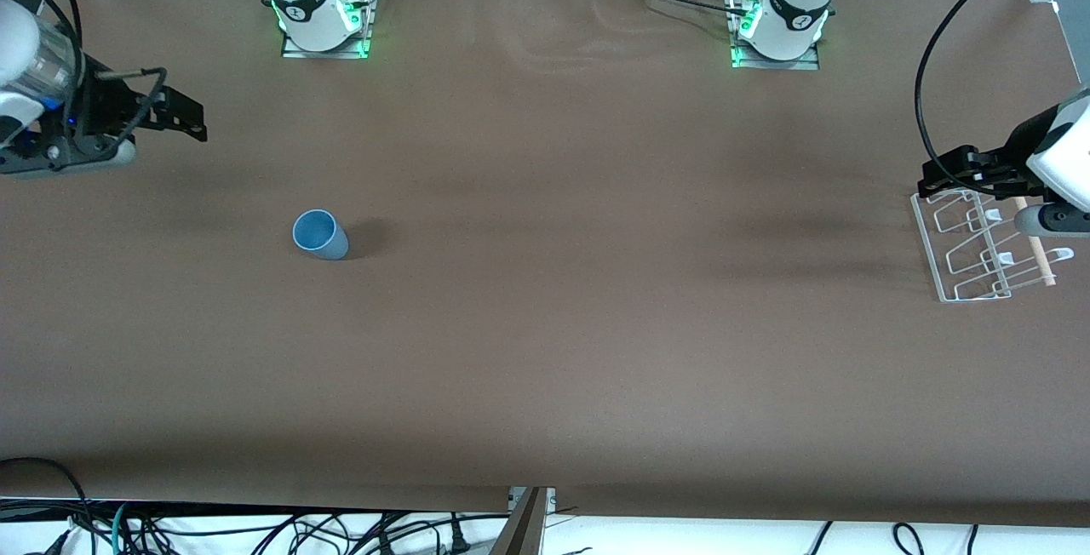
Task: Transfer cup to left arm and place on rack
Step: 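Reach the right gripper down to the blue cup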
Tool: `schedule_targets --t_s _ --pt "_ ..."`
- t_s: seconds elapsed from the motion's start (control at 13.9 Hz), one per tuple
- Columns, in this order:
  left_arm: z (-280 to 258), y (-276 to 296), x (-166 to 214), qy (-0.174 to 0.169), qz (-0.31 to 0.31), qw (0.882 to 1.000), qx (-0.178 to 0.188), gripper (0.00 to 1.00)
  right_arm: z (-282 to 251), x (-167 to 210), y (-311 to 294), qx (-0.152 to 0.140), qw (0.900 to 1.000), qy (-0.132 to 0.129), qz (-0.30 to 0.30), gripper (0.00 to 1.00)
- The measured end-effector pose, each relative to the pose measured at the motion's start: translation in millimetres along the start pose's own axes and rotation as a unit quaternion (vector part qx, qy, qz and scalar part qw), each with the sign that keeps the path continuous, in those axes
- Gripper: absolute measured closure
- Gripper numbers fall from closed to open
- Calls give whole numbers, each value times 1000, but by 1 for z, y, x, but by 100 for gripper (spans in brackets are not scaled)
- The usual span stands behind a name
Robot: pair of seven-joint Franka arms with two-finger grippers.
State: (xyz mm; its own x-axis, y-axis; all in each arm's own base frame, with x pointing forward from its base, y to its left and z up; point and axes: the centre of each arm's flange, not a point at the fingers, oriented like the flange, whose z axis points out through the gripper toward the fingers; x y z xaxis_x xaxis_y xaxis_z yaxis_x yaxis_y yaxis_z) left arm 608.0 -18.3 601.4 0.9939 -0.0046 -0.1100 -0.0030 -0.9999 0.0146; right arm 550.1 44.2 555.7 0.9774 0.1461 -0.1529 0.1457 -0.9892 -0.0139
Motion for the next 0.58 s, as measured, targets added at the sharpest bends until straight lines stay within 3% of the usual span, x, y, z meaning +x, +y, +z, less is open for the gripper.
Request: schedule_targets --t_s 0.58 --pt "14 26 -1 -21 60 997 -34 0 187 67 7 7 1000 -22 -3 1"
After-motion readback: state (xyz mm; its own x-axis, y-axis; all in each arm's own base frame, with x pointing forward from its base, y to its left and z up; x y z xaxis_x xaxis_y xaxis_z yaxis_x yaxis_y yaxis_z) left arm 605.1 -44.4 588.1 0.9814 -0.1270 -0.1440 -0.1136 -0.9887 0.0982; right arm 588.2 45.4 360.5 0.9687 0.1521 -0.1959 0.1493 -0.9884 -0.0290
